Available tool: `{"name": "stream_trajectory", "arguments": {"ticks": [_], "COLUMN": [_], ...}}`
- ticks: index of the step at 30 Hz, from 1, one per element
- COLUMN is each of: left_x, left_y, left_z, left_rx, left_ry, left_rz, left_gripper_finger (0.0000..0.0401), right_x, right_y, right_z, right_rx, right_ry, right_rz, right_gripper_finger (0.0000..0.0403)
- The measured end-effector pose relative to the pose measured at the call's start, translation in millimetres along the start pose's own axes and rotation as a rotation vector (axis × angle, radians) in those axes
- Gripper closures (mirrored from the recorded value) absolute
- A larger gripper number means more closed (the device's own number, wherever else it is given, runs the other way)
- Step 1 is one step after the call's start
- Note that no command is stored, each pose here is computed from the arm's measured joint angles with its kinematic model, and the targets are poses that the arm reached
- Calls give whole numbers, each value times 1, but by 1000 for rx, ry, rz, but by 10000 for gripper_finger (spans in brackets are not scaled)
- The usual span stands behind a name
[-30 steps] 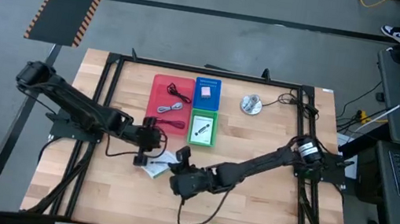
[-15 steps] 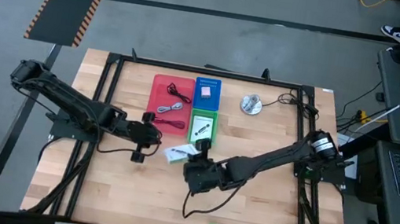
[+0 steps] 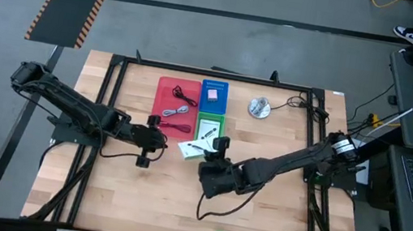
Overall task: Pick and place items into bin
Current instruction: Put the white card reader box into the green bin
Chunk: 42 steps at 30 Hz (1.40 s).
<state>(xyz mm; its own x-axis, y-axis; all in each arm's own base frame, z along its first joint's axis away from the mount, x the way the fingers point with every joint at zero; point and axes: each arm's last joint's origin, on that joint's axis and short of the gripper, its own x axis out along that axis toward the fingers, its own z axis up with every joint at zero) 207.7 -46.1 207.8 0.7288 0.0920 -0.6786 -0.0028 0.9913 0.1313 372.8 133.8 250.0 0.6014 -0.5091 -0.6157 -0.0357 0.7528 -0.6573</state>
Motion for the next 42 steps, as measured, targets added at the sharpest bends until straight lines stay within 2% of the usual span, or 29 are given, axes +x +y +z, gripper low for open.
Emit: {"name": "stream_trajectory", "arguments": {"ticks": [8, 16, 22, 32, 38, 42], "left_x": [0, 0, 0, 0, 0, 0], "left_y": [0, 0, 0, 0, 0, 0], "left_z": [1, 3, 3, 3, 3, 3], "left_rx": [1, -3, -5, 4, 26, 23], "left_ry": [-8, -25, -26, -27, -28, -29], "left_rz": [-1, -2, -1, 0, 1, 1], "left_gripper_finger": [398, 398, 398, 398, 398, 397], "right_x": [8, -5, 1, 13, 21, 26], "right_y": [-3, -20, -32, -43, -49, -55], "right_z": [-17, -21, -22, -26, -28, -30], "right_rx": [72, 292, 434, 507, 693, 768], "right_ry": [63, 67, 113, 148, 191, 207], "right_rz": [-86, -151, -75, -39, 88, 88], "right_gripper_finger": [401, 402, 403, 403, 403, 403]}}
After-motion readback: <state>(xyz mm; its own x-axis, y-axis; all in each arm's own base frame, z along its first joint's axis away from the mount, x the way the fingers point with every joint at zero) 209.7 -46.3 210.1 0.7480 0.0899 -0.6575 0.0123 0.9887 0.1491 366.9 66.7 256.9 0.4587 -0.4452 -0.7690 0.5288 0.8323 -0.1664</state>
